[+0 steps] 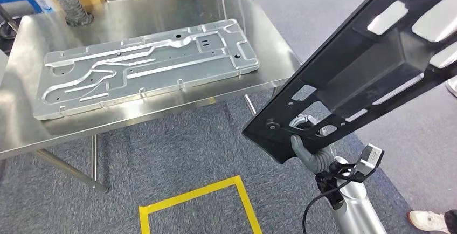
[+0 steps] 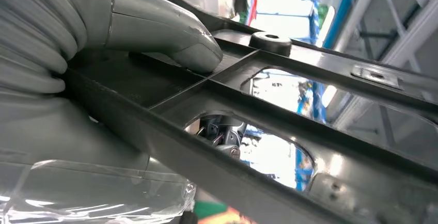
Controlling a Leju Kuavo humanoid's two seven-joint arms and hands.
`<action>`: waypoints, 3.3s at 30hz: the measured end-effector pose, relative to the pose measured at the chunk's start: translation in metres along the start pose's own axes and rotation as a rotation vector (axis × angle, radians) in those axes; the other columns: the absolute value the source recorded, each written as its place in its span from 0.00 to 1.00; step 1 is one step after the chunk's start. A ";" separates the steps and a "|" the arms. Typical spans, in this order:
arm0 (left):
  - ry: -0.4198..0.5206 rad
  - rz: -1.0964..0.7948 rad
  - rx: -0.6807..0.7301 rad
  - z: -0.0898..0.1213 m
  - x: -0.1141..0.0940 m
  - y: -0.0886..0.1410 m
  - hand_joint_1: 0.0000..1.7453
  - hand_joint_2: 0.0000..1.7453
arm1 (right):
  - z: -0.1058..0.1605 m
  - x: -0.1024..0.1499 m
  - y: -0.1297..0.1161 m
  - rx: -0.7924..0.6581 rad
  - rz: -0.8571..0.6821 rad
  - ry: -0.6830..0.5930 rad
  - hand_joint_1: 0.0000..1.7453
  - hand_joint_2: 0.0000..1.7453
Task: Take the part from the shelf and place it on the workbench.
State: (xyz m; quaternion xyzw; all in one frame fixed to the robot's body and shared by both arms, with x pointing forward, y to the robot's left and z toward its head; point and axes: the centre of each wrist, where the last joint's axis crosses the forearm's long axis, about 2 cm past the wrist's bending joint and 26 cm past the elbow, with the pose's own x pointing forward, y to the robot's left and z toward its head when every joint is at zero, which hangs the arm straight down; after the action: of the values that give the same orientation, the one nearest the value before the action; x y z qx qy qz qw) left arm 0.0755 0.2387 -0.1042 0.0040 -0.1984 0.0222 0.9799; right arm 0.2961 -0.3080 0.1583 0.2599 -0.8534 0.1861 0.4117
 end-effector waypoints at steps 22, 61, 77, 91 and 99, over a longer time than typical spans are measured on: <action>-0.024 0.015 -0.002 -0.001 0.004 -0.001 0.00 1.00 | -0.001 -0.002 -0.004 -0.002 -0.006 -0.002 0.96 1.00; -0.035 0.040 -0.022 0.001 -0.002 -0.005 0.00 1.00 | -0.022 0.027 -0.123 -0.017 0.754 0.316 0.96 1.00; -0.042 0.030 -0.030 0.001 0.000 -0.009 0.00 1.00 | -0.116 0.149 -0.250 0.035 1.647 0.577 0.96 1.00; -0.062 0.011 -0.054 -0.001 0.008 -0.011 0.00 1.00 | -0.106 0.079 -0.245 0.171 1.896 0.777 0.96 1.00; -0.063 -0.011 -0.061 -0.002 0.013 -0.011 0.00 1.00 | -0.072 0.032 -0.224 0.201 1.779 0.846 0.96 1.00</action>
State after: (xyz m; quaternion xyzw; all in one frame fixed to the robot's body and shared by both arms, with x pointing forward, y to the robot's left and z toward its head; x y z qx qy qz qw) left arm 0.0883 0.2283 -0.1007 -0.0241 -0.2296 0.0105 0.9729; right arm 0.4566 -0.4575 0.2494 -0.5300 -0.5004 0.5766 0.3690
